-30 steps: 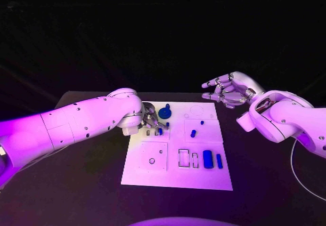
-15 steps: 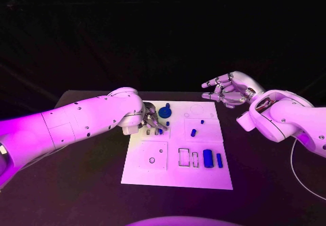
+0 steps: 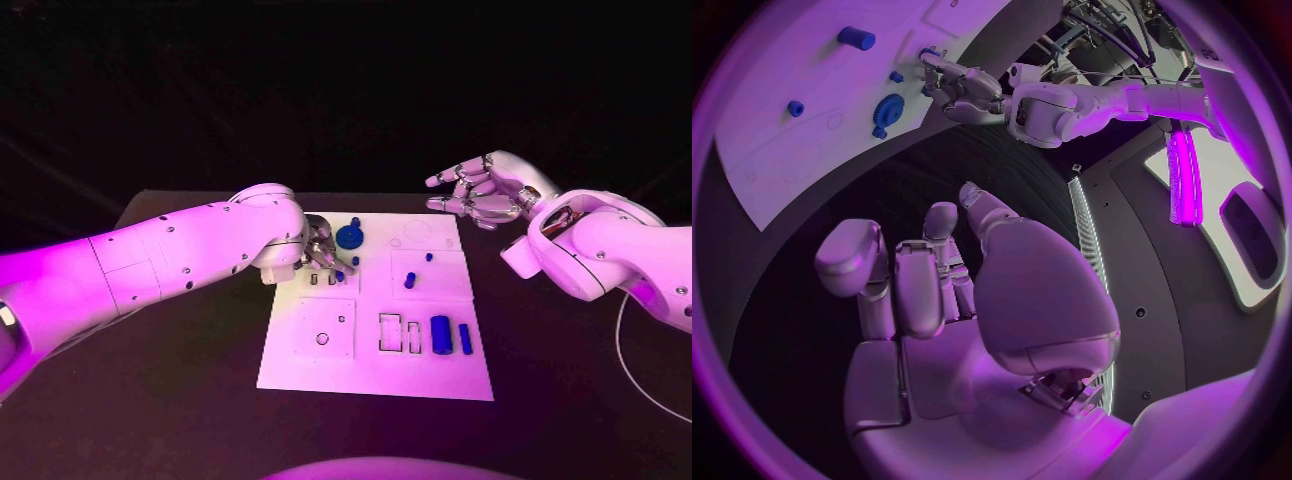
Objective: Assemble the parts on the task board
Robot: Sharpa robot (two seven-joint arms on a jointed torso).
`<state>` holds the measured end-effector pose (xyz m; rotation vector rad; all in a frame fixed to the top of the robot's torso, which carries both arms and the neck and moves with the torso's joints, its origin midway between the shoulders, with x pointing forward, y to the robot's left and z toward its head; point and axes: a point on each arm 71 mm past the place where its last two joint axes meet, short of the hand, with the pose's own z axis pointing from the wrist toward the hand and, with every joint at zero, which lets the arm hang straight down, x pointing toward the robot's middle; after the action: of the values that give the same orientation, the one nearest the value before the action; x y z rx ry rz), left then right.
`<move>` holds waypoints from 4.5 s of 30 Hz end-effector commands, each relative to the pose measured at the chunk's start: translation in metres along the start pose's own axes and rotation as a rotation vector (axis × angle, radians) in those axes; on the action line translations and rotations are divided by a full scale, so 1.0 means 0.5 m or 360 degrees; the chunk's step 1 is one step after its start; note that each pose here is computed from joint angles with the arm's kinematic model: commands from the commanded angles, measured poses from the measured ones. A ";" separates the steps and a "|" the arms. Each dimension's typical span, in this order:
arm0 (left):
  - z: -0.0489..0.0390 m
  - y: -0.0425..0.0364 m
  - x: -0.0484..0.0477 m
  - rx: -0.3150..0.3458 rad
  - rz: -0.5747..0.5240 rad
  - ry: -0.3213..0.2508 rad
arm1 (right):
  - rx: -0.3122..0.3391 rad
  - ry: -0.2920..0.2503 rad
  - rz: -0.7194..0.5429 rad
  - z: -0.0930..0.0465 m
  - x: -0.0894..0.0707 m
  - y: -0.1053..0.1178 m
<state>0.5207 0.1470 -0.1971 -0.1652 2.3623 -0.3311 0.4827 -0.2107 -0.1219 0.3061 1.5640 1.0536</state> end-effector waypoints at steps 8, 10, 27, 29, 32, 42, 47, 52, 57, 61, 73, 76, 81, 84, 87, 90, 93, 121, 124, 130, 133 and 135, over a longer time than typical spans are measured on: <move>-0.002 -0.001 0.001 0.0007 0.0005 0.0006 | -0.0004 0.0033 -0.0016 0.001 0.005 0.000; -0.003 0.001 0.001 0.0011 -0.0009 0.0003 | -0.0003 0.0035 -0.0016 0.001 0.005 -0.001; -0.015 0.031 -0.006 0.0005 -0.0065 -0.0052 | 0.0006 0.0050 -0.0016 0.003 0.009 -0.005; -0.015 0.033 -0.006 0.0002 -0.0057 -0.0050 | 0.0006 0.0052 -0.0016 0.003 0.009 -0.005; -0.015 0.035 -0.006 -0.0004 -0.0038 -0.0042 | 0.0005 0.0054 -0.0016 0.003 0.010 -0.005; -0.012 0.030 0.005 -0.0005 0.0030 0.0014 | 0.0005 0.0062 -0.0012 0.003 0.011 -0.005; -0.011 0.031 0.009 -0.0014 0.0062 0.0035 | 0.0007 0.0064 -0.0010 0.003 0.011 -0.006; -0.009 0.032 0.012 -0.0021 0.0076 0.0046 | 0.0007 0.0067 -0.0007 0.003 0.012 -0.006; -0.007 0.033 0.014 -0.0028 0.0095 0.0060 | 0.0007 0.0070 -0.0004 0.003 0.012 -0.006; -0.007 0.035 0.015 -0.0033 0.0107 0.0068 | 0.0007 0.0073 -0.0004 0.003 0.013 -0.006; -0.007 0.037 0.017 -0.0043 0.0133 0.0076 | 0.0007 0.0081 -0.0003 0.003 0.014 -0.006; -0.006 0.036 0.018 -0.0041 0.0135 0.0075 | 0.0007 0.0083 -0.0003 0.003 0.014 -0.006; -0.005 0.032 0.018 -0.0038 0.0137 0.0076 | 0.0008 0.0085 -0.0002 0.003 0.015 -0.006; -0.003 0.030 0.019 -0.0037 0.0139 0.0077 | 0.0008 0.0087 -0.0002 0.003 0.015 -0.006; -0.002 0.029 0.018 -0.0037 0.0140 0.0078 | 0.0009 0.0089 -0.0002 0.003 0.015 -0.006; -0.001 0.027 0.018 -0.0037 0.0142 0.0080 | 0.0009 0.0090 -0.0002 0.003 0.015 -0.006; 0.001 0.026 0.018 -0.0036 0.0147 0.0087 | 0.0011 0.0091 -0.0002 0.002 0.015 -0.006; 0.006 0.019 0.012 -0.0043 0.0161 0.0052 | 0.0011 0.0094 -0.0001 0.002 0.015 -0.007; 0.005 0.022 0.010 -0.0045 0.0151 0.0040 | 0.0011 0.0094 0.0000 0.002 0.015 -0.007; -0.003 0.029 0.004 -0.0044 0.0129 0.0002 | 0.0013 0.0094 0.0000 0.002 0.014 -0.008; -0.014 0.032 -0.007 -0.0030 0.0103 -0.0035 | 0.0016 0.0093 0.0000 0.002 0.014 -0.010; -0.021 0.032 -0.015 -0.0021 0.0089 -0.0057 | 0.0017 0.0093 0.0000 0.002 0.013 -0.010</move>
<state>0.5179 0.1669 -0.1936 -0.1003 2.3609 -0.2723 0.4836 -0.2093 -0.1293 0.2937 1.6130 1.0570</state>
